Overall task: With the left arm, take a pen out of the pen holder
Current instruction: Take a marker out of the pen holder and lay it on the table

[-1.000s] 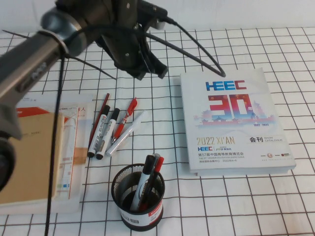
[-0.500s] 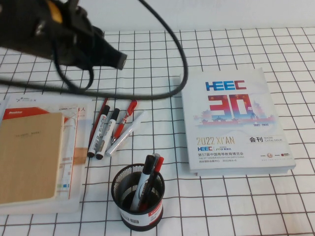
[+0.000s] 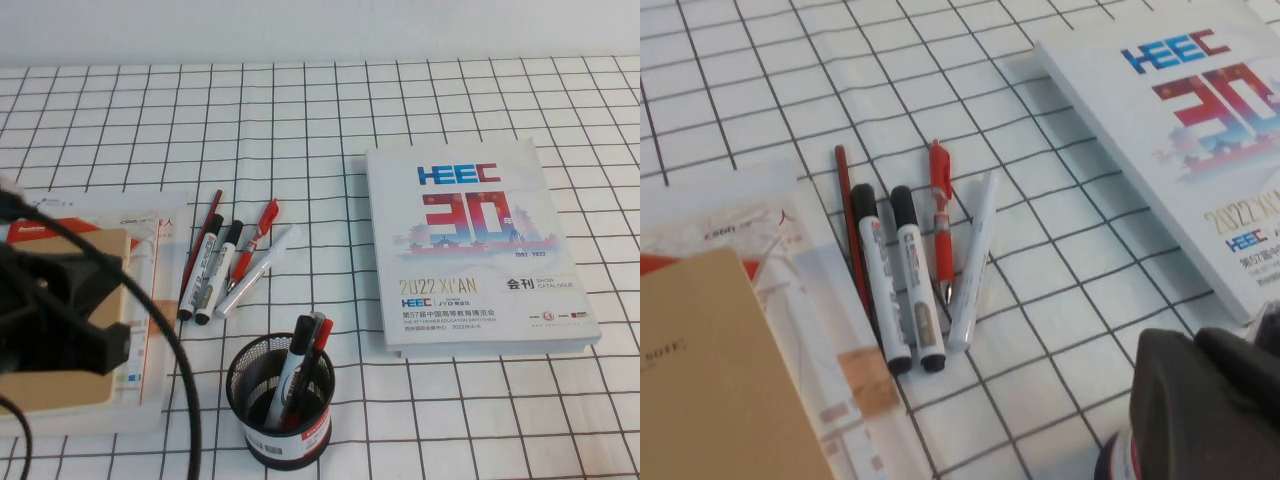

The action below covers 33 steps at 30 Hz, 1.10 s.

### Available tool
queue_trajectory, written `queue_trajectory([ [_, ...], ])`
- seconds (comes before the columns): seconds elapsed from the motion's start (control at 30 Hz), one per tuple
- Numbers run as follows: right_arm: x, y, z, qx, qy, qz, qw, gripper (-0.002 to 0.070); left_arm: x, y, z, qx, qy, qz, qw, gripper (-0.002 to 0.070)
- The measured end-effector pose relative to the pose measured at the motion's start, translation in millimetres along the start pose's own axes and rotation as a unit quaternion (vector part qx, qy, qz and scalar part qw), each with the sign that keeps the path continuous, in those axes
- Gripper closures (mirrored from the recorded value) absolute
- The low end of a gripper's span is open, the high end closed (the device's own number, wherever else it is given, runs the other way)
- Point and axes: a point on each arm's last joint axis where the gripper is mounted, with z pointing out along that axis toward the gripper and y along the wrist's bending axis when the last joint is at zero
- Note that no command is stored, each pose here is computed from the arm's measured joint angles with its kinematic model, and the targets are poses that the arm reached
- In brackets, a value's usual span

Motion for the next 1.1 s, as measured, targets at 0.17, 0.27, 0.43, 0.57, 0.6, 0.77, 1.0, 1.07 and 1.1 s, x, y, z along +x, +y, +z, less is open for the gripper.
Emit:
queue_trajectory([
  [0.17,0,0,0,0.000,0.000,0.000,1.000,0.0691,17,2.4,-9,-0.006,0.012,0.001,1.000,0.0678],
  [0.27,0,0,0,0.000,0.000,0.000,1.000,0.0691,18,4.1,-11,-0.014,0.017,0.011,1.000,0.0678],
  [0.43,0,0,0,0.000,0.000,0.000,1.000,0.0691,20,5.0,-11,-0.018,0.004,0.020,1.000,0.0678],
  [0.57,0,0,0,0.000,0.000,0.000,1.000,0.0691,28,4.4,-15,-0.010,-0.040,0.044,0.998,0.0678],
  [0.6,0,0,0,0.000,0.000,0.000,1.000,0.0691,31,4.3,-18,-0.007,-0.060,0.053,0.997,0.0678],
  [0.77,0,0,0,0.000,0.000,0.000,1.000,0.0691,57,10.7,-34,-0.029,-0.167,0.077,0.983,0.0678],
  [1.0,0,0,0,0.000,0.000,0.000,1.000,0.0691,108,24.6,-43,-0.131,-0.256,0.057,0.956,0.0678],
  [1.07,0,0,0,0.000,0.000,0.000,1.000,0.0691,119,26.4,-44,-0.153,-0.269,0.046,0.950,0.0678],
  [1.1,0,0,0,0.000,0.000,0.000,1.000,0.0691,125,27.0,-44,-0.164,-0.275,0.041,0.946,0.0678],
])
